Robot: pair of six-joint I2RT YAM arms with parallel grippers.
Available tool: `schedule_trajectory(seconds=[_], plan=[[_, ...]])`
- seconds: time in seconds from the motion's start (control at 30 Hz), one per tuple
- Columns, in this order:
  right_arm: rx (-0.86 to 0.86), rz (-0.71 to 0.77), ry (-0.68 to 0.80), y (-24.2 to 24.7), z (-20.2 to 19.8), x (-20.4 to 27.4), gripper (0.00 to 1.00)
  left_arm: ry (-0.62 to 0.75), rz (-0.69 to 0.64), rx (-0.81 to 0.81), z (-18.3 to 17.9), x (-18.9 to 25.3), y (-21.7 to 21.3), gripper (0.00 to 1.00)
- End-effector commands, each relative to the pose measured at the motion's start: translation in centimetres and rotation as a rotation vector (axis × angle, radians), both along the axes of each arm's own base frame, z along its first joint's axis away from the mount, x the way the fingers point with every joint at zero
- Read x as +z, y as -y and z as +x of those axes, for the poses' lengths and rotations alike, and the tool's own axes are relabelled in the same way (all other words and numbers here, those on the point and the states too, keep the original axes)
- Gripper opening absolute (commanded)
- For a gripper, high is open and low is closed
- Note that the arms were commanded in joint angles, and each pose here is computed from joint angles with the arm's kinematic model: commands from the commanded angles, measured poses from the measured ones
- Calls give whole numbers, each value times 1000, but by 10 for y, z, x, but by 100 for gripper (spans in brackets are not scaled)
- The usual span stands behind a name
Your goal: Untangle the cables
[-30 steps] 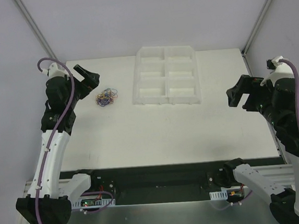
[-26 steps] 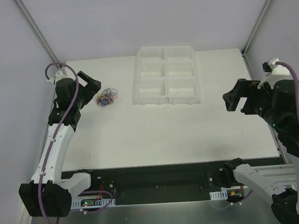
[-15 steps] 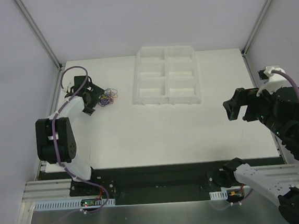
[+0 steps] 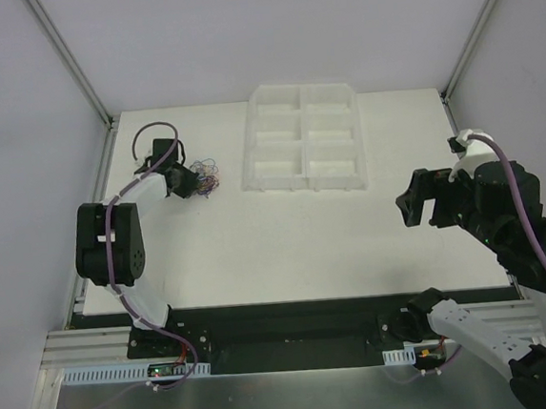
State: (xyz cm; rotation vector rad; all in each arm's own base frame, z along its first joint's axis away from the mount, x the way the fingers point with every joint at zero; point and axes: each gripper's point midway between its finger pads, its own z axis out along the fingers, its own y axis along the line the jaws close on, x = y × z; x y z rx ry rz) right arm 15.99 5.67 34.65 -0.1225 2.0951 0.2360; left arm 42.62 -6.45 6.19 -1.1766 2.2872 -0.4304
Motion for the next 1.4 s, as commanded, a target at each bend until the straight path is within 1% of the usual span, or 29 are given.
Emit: schedule_trajectory(seconds=[0.0,0.07,0.1,0.2,0.23,0.27,0.3,0.4,0.47,0.57,0.63,0.67,0.7,0.73,0.8,0.83,0.9,1.0,1.03,1.13,1.17,1.23,1.27,1.33,1.37], plan=[[-7,1,9,-9,19,-8,96,21,-37,-159,-30,13,45,0],[29,-11,1,-18,27,-23,96,28,-42,-247,-51,17,72,0],[52,-9,2,-23,30,-28,96,14,-54,-293,-70,15,88,0],[86,10,-21,-36,37,-41,96,41,-105,-416,-121,32,137,0],[76,18,-34,-37,39,-46,96,46,-107,-491,-143,34,158,0],[38,57,-56,-39,41,-50,96,53,-112,-530,-158,36,170,0],[45,65,-72,-43,43,-55,96,59,-117,-575,-173,38,182,0],[178,100,-147,-71,42,-73,96,54,-137,-725,-206,42,211,0],[215,124,-231,-86,42,-93,96,34,-149,-801,-223,41,222,0],[249,136,-366,-102,43,-125,96,42,-136,-869,-232,41,232,0],[268,150,-466,-111,40,-145,99,44,-139,-910,-233,42,238,0],[286,164,-507,-118,38,-153,97,40,-143,-924,-233,42,241,3],[314,194,-534,-126,37,-159,96,35,-154,-953,-235,43,245,13],[343,226,-566,-135,36,-168,93,39,-162,-975,-235,46,249,26],[401,278,-622,-152,35,-182,86,52,-164,-995,-237,54,248,48],[414,295,-640,-156,35,-188,84,64,-151,-985,-236,56,244,54],[419,319,-671,-164,39,-198,82,93,-124,-952,-235,60,233,63],[416,348,-705,-175,48,-208,78,88,-122,-929,-231,58,222,66],[421,361,-710,-179,52,-212,78,69,-137,-929,-232,55,220,65],[421,363,-737,-187,63,-235,72,3,-167,-892,-230,42,214,61],[435,357,-746,-190,67,-242,71,-15,-175,-876,-230,39,213,59],[528,340,-749,-198,70,-249,63,-35,-187,-876,-229,36,214,58],[545,312,-754,-197,71,-254,60,-34,-193,-885,-228,38,216,57],[559,299,-742,-196,76,-261,58,-30,-201,-890,-229,42,217,57],[596,297,-715,-199,79,-261,57,-22,-203,-892,-229,44,216,57]])
